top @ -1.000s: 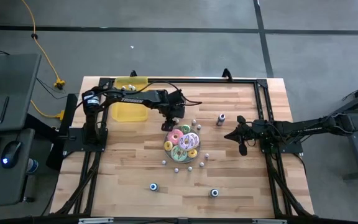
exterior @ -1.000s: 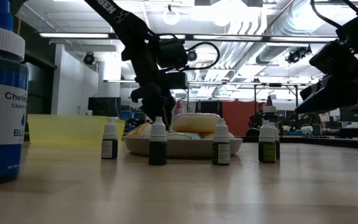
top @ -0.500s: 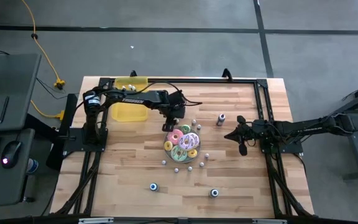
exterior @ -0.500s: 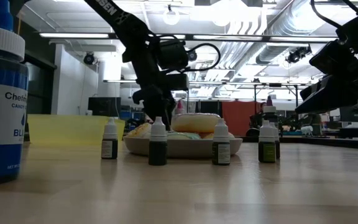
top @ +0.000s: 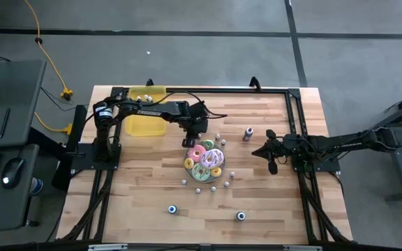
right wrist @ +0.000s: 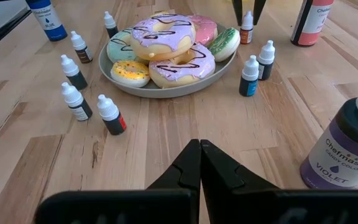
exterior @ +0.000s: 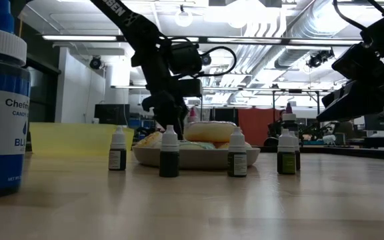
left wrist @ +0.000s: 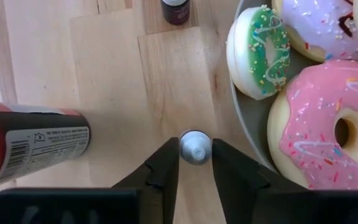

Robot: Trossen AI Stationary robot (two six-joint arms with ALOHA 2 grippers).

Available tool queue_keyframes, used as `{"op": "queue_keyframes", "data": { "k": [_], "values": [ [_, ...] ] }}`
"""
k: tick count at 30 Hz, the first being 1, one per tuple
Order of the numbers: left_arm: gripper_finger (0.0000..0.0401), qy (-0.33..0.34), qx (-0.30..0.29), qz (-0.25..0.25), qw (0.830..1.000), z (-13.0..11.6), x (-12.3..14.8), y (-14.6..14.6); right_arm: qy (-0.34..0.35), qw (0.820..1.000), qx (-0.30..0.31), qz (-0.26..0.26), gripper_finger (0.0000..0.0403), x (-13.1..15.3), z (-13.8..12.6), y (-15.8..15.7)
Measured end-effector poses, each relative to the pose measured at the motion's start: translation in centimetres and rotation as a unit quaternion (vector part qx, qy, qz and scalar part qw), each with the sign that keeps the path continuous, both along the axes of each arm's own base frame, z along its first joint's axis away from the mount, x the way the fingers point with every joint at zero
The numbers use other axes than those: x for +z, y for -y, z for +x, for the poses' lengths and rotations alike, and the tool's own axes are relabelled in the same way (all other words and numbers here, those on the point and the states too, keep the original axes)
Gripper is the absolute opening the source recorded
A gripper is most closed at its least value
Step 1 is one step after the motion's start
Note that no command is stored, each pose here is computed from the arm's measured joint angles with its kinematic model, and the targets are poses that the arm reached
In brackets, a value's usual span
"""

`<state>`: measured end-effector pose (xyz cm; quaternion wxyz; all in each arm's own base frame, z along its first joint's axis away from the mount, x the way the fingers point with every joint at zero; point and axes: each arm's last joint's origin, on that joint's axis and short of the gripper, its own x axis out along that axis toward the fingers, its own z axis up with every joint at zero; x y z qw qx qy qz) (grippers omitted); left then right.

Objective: Pick & Place food coloring
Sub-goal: Put the small orange food coloring bottle into the yellow bin

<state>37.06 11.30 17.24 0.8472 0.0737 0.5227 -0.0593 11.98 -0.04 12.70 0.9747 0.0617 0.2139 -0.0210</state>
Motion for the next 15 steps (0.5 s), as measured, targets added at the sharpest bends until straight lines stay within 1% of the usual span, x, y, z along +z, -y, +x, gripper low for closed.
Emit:
{"op": "queue_keyframes", "data": {
  "k": [7, 15],
  "values": [
    [0.0053, 0.000, 0.000, 0.000, 1.000, -0.01, 0.08, 0.00, 0.000, 1.000, 0.000, 0.000, 0.0000, 0.00, 0.00, 0.00],
    [0.0046, -0.001, 0.010, -0.003, 1.000, -0.10, 0.26, 0.02, 0.000, 1.000, 0.000, 0.000, 0.0000, 0.01, 0.00, 0.00]
  ]
}}
